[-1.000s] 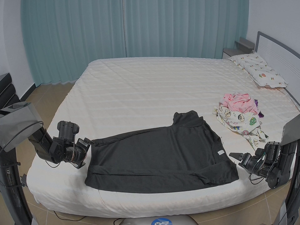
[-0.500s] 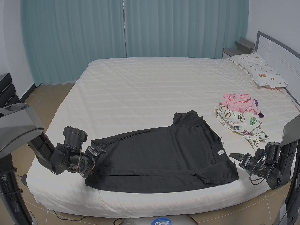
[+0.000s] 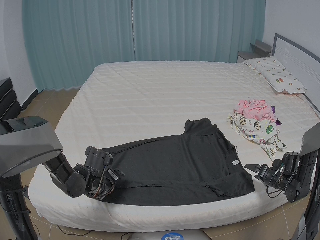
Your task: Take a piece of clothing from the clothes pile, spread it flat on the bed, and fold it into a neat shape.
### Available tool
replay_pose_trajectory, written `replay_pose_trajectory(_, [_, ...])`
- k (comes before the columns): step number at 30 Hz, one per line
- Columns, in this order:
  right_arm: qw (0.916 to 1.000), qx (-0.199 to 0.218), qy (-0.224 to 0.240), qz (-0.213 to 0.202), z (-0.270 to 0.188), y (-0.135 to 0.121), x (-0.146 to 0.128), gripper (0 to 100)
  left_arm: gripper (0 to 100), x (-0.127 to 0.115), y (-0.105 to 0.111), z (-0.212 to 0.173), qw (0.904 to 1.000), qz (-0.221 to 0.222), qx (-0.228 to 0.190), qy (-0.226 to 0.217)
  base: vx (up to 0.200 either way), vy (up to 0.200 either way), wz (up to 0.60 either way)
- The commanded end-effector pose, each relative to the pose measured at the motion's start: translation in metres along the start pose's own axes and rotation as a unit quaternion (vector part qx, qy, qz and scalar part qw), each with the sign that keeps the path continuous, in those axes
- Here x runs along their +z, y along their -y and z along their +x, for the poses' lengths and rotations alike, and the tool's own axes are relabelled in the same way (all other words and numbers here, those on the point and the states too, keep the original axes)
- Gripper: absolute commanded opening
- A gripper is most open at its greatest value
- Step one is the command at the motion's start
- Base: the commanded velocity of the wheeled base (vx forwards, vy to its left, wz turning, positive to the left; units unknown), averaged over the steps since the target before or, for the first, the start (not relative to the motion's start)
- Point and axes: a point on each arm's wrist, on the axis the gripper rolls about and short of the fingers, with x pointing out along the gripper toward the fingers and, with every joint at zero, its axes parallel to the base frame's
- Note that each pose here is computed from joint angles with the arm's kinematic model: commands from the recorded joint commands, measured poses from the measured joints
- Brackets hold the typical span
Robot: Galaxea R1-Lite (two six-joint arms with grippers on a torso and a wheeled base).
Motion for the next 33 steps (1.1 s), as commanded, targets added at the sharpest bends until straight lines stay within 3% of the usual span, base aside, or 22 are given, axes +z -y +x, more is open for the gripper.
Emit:
replay_pose_trajectory(1, [1.0000, 0.005, 0.006, -0.003, 0.000, -0.001, 0.001, 100, 100, -0.008, -0.002, -0.003, 0.9999, 0.009, 0.001, -0.006, 0.000, 0.000, 0.00])
replay_pose_trajectory(10, [1.0000, 0.005, 0.005, -0.003, 0.000, -0.001, 0.001, 100, 100, -0.001, 0.005, -0.013, 0.9972, 0.023, -0.002, 0.071, 0.000, 0.000, 0.00])
replay_pose_trajectory(20, [1.0000, 0.004, 0.001, -0.001, -0.001, -0.001, -0.001, 100, 100, -0.007, 0.014, -0.036, 0.9966, 0.031, -0.034, 0.069, 0.000, 0.000, 0.00])
replay_pose_trajectory(23, [1.0000, 0.003, -0.001, -0.002, -0.001, -0.001, -0.002, 100, 100, -0.021, 0.013, -0.035, 0.9969, 0.049, -0.035, 0.050, 0.000, 0.000, 0.00])
replay_pose_trajectory(33, [1.0000, 0.002, -0.005, -0.001, -0.002, -0.001, -0.004, 100, 100, -0.030, 0.004, -0.006, 0.9980, 0.059, 0.000, 0.021, 0.000, 0.000, 0.00])
